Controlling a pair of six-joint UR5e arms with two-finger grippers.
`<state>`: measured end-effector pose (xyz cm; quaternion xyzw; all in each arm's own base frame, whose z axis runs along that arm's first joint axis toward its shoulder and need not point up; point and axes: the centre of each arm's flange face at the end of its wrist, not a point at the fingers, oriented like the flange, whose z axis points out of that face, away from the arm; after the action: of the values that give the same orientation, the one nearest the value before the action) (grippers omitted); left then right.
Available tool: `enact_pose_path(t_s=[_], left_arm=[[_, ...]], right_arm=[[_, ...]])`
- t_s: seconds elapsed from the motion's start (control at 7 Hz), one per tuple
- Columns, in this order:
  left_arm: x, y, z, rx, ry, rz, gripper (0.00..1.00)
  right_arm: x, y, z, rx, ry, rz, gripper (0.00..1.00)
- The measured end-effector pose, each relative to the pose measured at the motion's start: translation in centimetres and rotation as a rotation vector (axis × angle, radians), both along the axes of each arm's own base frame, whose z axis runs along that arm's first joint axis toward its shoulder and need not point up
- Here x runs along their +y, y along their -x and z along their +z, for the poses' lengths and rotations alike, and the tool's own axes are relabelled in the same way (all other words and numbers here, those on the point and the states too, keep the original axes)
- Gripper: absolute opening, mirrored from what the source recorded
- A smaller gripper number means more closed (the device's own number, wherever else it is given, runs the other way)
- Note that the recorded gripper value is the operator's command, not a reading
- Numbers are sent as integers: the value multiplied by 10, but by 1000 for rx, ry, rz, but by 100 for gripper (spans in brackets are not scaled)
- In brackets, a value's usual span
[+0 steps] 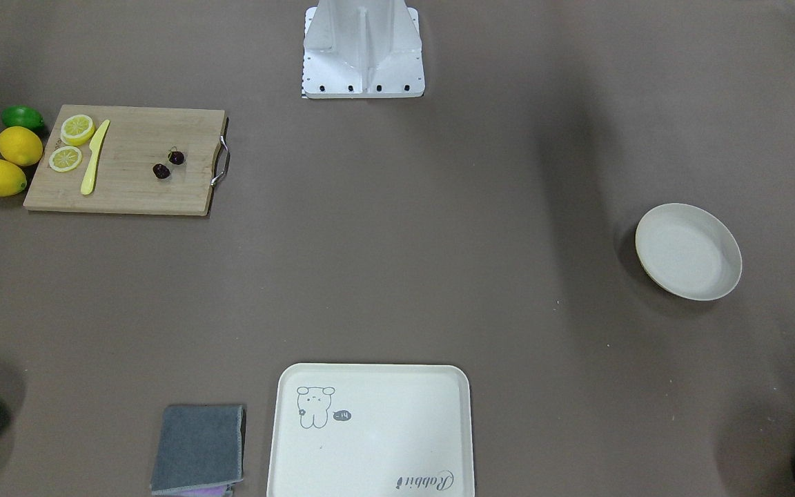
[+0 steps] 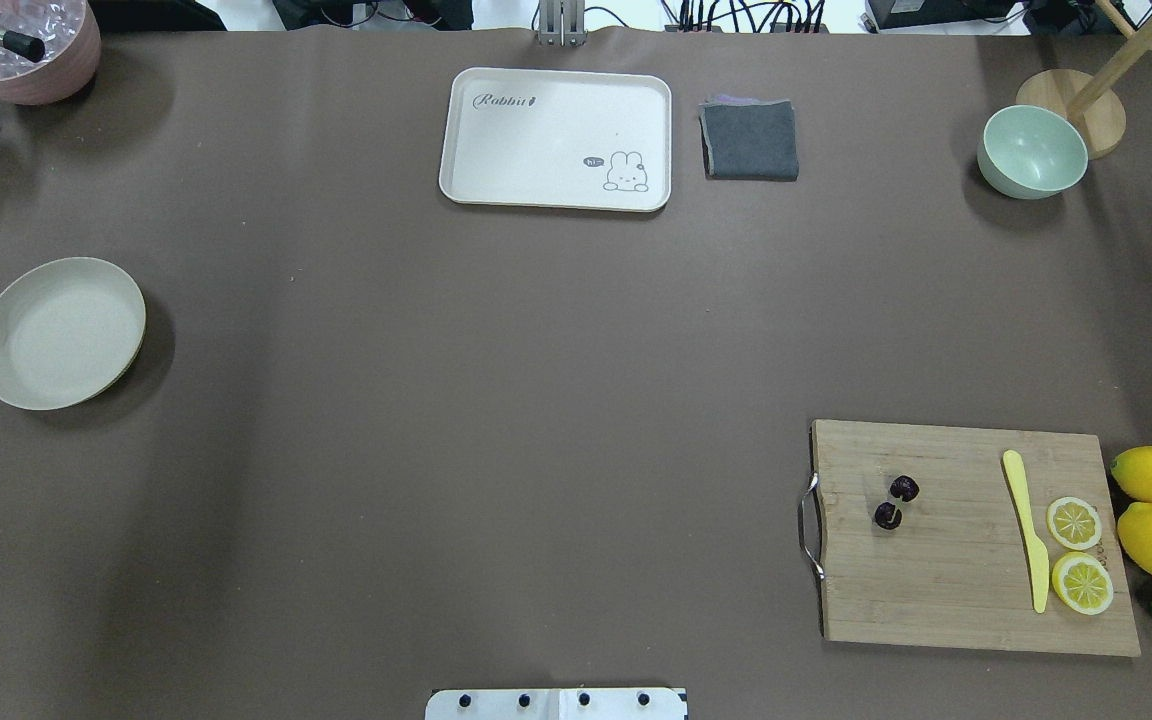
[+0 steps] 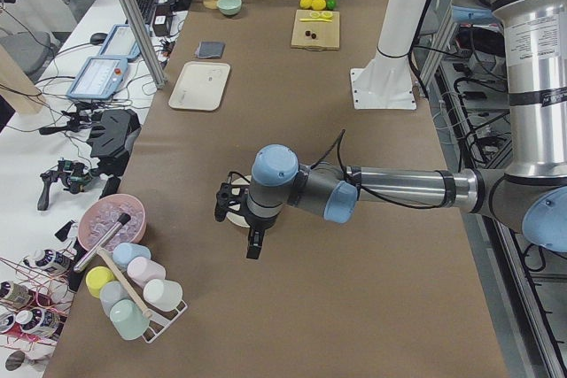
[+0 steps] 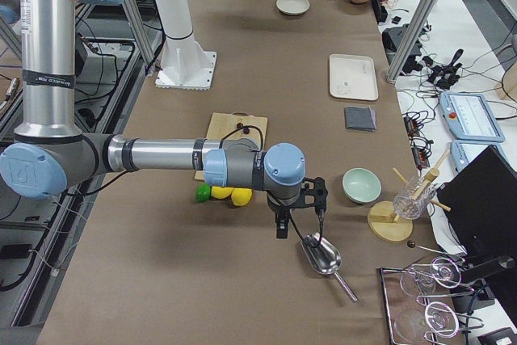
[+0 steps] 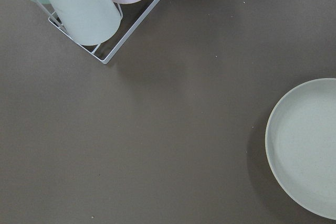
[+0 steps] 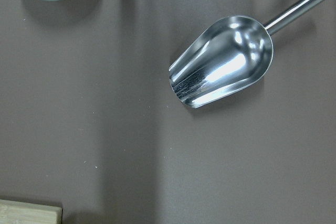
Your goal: Place red cherry on plate
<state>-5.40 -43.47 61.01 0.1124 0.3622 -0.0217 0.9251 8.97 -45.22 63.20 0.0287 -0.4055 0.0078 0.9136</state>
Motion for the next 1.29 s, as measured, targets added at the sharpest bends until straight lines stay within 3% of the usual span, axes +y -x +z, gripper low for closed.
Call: enact_pose_path(t_s=[1.29], left_arm=[[1, -1, 6, 1, 15, 1, 98]], right_arm=[[10, -10, 4, -1, 12, 24, 100]])
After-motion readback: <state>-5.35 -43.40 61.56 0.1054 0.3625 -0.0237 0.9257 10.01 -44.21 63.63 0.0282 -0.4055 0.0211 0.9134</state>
